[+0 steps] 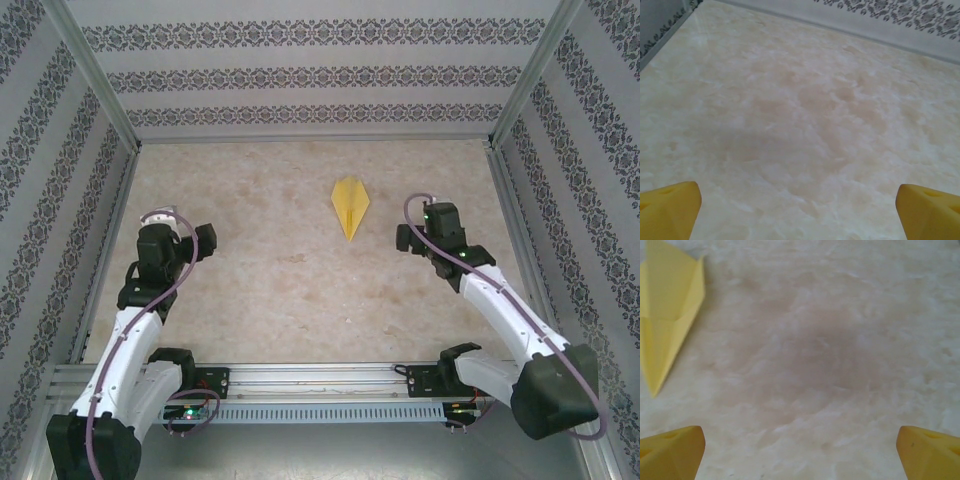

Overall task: Fold a paper plane with a square sheet of paper (fold left side to right side)
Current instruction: Place the paper plane at the top-center of the table, then reset both arms

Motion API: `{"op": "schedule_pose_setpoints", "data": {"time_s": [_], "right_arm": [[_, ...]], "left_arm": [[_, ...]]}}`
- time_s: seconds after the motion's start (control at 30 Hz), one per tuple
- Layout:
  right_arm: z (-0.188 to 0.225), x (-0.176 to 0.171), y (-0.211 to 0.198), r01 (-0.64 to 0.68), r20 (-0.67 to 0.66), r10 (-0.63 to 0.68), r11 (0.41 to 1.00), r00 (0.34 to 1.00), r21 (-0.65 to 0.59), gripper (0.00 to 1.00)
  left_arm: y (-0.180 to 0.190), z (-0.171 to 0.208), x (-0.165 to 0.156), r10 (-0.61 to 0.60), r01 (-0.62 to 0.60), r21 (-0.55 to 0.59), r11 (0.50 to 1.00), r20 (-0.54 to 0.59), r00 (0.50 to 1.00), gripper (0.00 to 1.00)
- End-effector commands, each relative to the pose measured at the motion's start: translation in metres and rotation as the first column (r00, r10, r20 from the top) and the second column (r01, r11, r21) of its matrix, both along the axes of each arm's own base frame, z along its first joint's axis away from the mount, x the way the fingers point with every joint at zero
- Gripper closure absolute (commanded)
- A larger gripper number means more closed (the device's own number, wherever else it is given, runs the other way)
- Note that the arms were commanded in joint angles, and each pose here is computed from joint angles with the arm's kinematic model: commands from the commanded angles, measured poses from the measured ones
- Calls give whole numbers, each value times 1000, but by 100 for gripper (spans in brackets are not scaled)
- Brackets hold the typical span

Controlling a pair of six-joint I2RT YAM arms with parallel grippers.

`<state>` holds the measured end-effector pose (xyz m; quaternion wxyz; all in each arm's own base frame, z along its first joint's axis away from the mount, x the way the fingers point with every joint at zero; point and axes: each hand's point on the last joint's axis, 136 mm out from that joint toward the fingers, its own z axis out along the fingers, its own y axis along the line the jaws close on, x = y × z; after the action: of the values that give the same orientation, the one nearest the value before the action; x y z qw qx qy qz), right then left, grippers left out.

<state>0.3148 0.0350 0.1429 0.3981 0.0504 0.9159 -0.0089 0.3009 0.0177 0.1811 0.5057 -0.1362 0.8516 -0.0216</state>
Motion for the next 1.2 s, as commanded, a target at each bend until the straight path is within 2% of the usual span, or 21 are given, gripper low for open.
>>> {"op": "schedule_pose_setpoints", "data": {"time_s": [0.0, 0.17, 0.6, 1.17], "right_arm": [[10, 11, -23, 45, 152, -39, 998, 988, -33, 2], [-5, 6, -46, 100, 246, -82, 993, 966, -63, 2], [-37, -6, -58, 116, 241, -106, 993, 965, -26, 2], [-23, 23, -46, 29, 382, -48, 998, 923, 54, 2]], "left_arm": [[12, 6, 5, 35, -39, 56, 998, 59, 998, 0], [11, 1, 8, 33, -35, 49, 998, 49, 998, 1], [9, 1, 8, 25, -27, 38, 999, 46, 999, 0], [9, 3, 7, 15, -17, 46, 999, 45, 999, 0]]}}
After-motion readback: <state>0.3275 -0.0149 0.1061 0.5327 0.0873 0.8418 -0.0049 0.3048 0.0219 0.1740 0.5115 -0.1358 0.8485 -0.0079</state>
